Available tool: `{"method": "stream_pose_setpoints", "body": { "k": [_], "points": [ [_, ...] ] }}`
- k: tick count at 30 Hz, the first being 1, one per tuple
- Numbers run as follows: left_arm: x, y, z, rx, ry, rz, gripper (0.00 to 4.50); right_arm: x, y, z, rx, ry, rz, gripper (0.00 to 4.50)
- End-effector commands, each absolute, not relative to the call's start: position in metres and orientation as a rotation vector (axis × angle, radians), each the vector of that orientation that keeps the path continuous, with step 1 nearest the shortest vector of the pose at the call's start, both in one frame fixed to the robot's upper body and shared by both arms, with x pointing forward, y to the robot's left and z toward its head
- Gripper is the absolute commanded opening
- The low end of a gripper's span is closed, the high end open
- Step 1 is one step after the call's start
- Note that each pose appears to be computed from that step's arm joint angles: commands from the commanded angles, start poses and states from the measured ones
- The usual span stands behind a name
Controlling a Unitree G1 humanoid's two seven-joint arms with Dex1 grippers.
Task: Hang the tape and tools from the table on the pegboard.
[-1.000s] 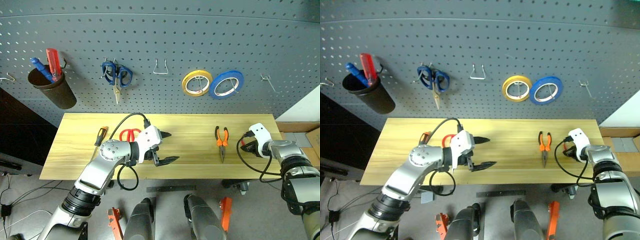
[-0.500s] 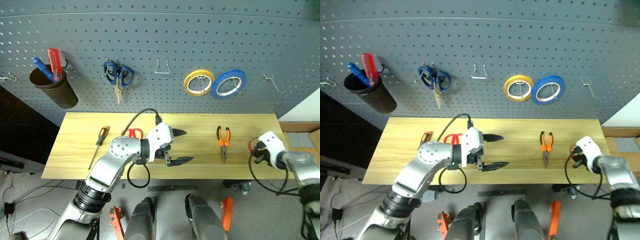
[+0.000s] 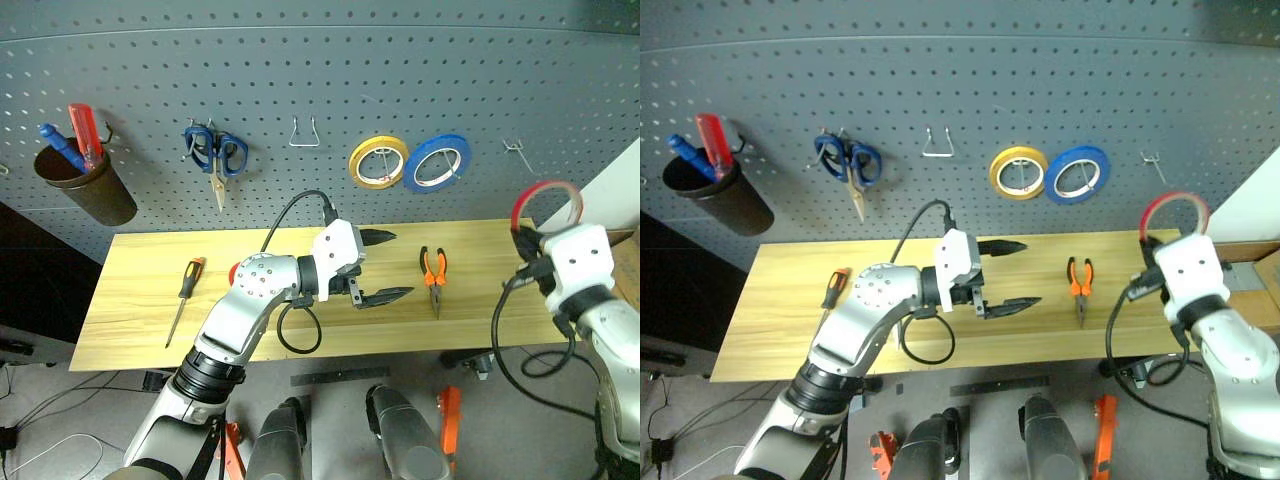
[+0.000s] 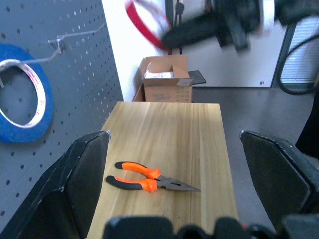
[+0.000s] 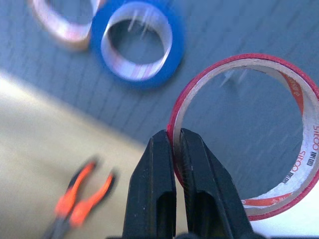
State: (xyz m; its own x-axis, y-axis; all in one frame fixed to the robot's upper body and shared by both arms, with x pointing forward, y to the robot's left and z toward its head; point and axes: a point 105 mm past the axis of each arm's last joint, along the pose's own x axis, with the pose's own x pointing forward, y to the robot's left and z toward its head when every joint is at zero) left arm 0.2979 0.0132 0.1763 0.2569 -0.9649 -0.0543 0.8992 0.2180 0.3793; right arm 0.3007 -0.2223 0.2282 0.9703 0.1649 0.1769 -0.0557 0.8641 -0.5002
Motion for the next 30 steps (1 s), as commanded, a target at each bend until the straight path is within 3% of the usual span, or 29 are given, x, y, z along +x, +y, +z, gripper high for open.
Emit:
{"method": "stream_pose_setpoints", "body": {
  "k": [1, 8, 14, 18, 23, 28, 29, 30],
  "points": [
    [0.298, 0.013, 0.191, 0.377, -0.282, -1.290, 4.50, 0.318, -0.236, 0.240, -0.451, -0.251, 0.081, 0.03],
    [0.302, 0.016, 0.193, 0.375, -0.282, -1.269, 4.50, 0.362, -0.253, 0.233, -0.317, -0.220, 0.062, 0.03],
    [0.303, 0.018, 0.192, 0.366, -0.277, -1.251, 4.50, 0.377, -0.255, 0.215, -0.260, -0.177, 0.056, 0.03],
    [0.309, 0.027, 0.188, 0.317, -0.231, -1.231, 4.50, 0.363, -0.239, 0.184, -0.205, -0.109, 0.070, 0.90],
    [0.315, 0.036, 0.176, 0.383, -0.184, -1.227, 4.50, 0.342, -0.209, 0.147, -0.155, 0.009, 0.088, 2.53],
    [0.331, 0.071, 0.156, 0.541, -0.075, -1.203, 4.50, 0.331, -0.182, 0.107, -0.076, 0.219, 0.027, 4.21],
    [0.334, 0.077, 0.152, 0.574, -0.055, -1.203, 4.50, 0.333, -0.181, 0.103, -0.057, 0.248, 0.009, 4.48],
    [0.335, 0.081, 0.149, 0.594, -0.044, -1.205, 4.50, 0.335, -0.181, 0.101, -0.046, 0.266, -0.003, 4.48]
  ]
}}
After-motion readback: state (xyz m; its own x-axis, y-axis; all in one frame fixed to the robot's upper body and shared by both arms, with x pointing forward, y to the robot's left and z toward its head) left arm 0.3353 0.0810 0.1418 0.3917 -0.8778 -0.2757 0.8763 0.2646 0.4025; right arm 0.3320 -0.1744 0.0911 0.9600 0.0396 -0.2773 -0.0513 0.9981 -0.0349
